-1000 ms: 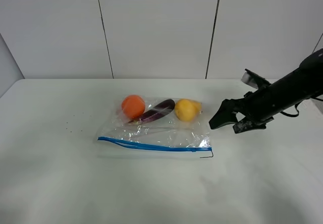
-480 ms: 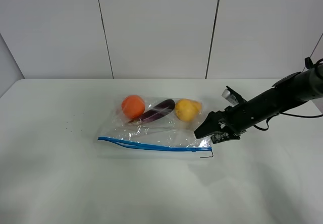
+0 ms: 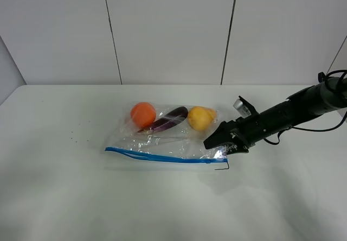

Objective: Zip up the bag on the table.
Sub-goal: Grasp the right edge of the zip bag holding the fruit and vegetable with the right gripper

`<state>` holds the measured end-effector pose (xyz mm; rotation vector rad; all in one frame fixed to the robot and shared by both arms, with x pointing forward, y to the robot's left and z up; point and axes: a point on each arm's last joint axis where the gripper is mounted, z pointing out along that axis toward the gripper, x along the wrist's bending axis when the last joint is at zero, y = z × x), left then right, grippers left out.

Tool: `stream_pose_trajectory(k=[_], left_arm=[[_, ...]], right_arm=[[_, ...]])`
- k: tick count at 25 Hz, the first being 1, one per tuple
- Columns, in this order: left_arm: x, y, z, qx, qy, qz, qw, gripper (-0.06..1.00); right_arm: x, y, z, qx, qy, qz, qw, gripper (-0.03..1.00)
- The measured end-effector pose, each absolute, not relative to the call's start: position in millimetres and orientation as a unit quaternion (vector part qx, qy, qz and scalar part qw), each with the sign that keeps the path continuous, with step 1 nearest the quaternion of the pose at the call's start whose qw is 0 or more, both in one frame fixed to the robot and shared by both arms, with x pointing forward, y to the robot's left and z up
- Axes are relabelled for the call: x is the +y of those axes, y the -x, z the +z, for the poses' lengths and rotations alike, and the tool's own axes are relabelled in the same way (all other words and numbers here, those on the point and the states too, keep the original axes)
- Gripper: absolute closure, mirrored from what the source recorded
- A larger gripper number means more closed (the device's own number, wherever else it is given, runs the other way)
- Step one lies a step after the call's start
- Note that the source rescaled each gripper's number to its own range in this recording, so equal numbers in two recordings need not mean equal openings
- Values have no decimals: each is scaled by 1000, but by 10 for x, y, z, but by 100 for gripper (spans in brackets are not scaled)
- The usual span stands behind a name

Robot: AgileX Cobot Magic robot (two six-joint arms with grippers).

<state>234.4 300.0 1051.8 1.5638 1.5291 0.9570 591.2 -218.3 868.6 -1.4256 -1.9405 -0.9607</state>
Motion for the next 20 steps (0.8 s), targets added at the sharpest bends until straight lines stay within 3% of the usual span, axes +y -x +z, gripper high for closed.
stream_pose_trajectory(k=[12, 20], left_arm=[[3000, -2344, 10518, 595, -609, 373, 368, -6], [3000, -2344, 10518, 595, -609, 373, 368, -6]], right_arm=[[-2162, -5912, 8502, -706, 534, -363, 292, 10], [-2155, -5907, 8496, -703, 531, -367, 298, 31]])
